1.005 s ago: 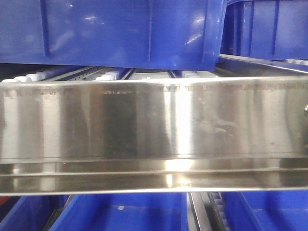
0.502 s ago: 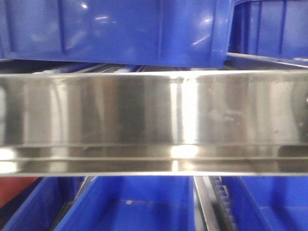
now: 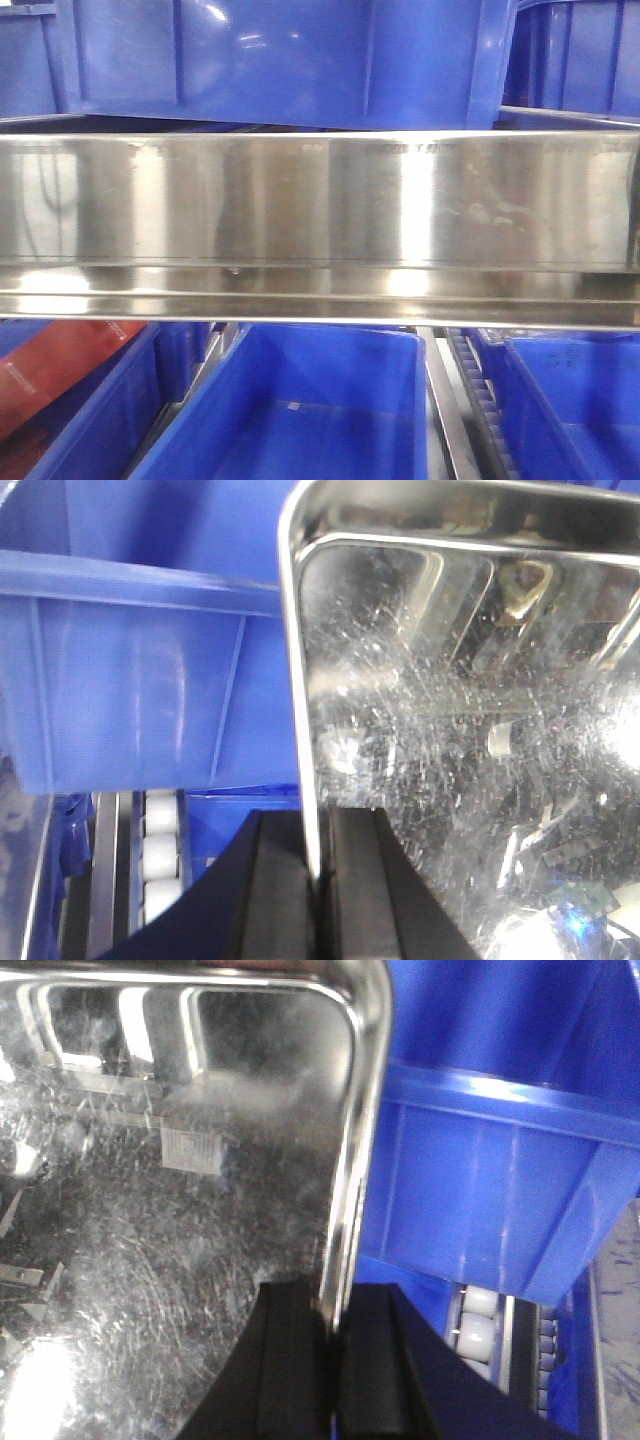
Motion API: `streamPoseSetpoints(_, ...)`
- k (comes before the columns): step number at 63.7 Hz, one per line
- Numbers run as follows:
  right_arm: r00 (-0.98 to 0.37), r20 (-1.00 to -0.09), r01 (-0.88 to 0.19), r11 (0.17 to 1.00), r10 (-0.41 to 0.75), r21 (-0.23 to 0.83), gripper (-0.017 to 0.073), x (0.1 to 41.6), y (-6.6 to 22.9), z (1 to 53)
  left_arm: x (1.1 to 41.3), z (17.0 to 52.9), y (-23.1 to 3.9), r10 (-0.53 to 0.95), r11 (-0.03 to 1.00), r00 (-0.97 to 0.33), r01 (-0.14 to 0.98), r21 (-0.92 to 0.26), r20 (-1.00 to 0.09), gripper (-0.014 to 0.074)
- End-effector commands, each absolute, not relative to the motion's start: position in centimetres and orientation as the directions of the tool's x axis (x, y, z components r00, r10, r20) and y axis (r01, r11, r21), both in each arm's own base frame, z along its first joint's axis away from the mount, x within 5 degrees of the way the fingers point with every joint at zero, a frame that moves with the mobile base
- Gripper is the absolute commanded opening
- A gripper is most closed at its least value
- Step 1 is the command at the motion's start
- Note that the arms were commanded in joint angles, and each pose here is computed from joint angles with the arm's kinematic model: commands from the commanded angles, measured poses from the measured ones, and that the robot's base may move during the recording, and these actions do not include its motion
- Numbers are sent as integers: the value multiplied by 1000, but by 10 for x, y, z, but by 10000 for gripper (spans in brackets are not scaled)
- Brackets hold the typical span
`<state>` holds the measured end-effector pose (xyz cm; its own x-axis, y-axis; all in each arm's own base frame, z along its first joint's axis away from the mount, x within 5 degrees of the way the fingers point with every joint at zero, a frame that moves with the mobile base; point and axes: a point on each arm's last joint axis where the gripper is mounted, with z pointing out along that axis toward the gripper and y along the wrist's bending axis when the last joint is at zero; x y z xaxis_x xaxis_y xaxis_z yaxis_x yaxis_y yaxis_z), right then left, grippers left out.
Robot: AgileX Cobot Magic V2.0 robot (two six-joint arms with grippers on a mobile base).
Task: Stack silver trays without gaps
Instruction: 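Drive the base away from the shelf holding the tray in both grippers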
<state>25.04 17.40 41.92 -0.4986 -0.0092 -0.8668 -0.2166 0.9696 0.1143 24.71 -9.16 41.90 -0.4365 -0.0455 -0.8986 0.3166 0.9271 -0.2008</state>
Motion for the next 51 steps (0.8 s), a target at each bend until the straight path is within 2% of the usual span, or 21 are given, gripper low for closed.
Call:
streamPoseSetpoints(1, -425, -905, -278, 953, -9, 121, -79, 249, 177, 431, 243, 430, -93, -85, 915, -393, 333, -228, -916, -19)
streamPoseSetpoints(51, -425, -905, -278, 953, -9, 121, -79, 249, 177, 431, 243, 430, -93, -85, 915, -393, 333, -228, -916, -19)
